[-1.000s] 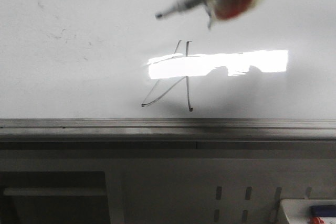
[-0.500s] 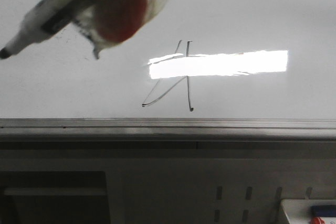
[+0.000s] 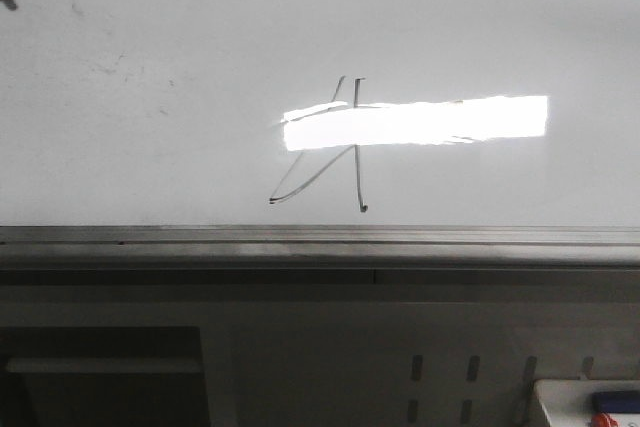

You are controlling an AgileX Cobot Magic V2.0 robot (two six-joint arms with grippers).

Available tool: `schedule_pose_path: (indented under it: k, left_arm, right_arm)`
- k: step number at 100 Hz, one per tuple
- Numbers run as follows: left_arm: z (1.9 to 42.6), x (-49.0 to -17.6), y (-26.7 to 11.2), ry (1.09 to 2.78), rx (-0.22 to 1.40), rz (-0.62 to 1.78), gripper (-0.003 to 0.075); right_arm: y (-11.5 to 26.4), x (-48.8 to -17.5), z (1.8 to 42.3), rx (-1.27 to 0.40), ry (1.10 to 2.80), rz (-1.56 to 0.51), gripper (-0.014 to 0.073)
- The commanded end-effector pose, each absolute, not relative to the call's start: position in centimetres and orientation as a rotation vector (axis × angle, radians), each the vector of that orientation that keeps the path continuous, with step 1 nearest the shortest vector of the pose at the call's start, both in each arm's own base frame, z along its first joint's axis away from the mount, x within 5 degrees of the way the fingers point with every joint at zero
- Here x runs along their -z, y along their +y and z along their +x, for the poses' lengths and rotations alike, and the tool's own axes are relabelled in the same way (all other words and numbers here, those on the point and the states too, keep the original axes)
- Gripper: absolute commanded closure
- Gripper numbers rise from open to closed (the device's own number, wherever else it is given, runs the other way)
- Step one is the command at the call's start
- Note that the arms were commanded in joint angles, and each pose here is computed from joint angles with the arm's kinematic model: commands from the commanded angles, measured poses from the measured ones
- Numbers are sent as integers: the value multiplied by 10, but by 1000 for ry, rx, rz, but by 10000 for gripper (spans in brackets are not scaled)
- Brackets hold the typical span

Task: Write number 4 on whiteboard

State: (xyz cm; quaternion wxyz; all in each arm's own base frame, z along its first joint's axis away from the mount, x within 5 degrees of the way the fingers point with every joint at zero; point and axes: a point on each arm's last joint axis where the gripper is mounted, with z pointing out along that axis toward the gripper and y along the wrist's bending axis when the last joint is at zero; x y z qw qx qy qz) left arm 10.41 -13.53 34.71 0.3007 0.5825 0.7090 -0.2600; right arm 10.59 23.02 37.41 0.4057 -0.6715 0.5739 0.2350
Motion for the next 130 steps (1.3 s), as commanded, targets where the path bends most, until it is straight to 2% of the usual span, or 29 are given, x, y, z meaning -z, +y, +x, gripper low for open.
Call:
schedule_pose_path:
  k: [1,30,46,51,56,68,73,78,91,105,119,130]
  left_arm:
    - [104,-363,-139,1816,722,1481,456]
    - [106,-365,-140,1803,739,1445,741]
    - [105,-366,-141,1801,752,1435,741]
    - [106,-366,-141,1799,750,1431,741]
    - [106,-366,-141,1798,749,1429,741]
    - [107,-366,-141,1795,745,1420,741]
    - [107,-366,-141,1795,745,1420,741]
    - [107,-366,-141,1795,745,1420,741]
    - [107,-362,-141,1808,744,1417,741]
    - [112,-349,-143,1829,742,1344,741]
    - [123,-334,-144,1845,754,1147,741]
    - [133,-321,-143,1868,773,903,741]
  right_arm:
    - [229,-394,104,-597,1370,-1618,640]
    - [230,-394,103,-601,1367,-1627,640]
    - [230,-394,103,-603,1371,-1625,625]
    - [230,-394,103,-603,1371,-1625,580]
    - [229,-394,104,-600,1375,-1620,497]
    - [226,-394,111,-597,1418,-1579,239]
    - [223,-394,114,-589,1434,-1574,174]
    - [219,-394,117,-585,1459,-1566,148]
    - [205,-395,128,-585,1567,-1488,147]
    - [182,-402,134,-546,1601,-1383,169]
    - [157,-402,130,-502,1605,-1288,288]
    - [137,-397,123,-489,1628,-1182,471]
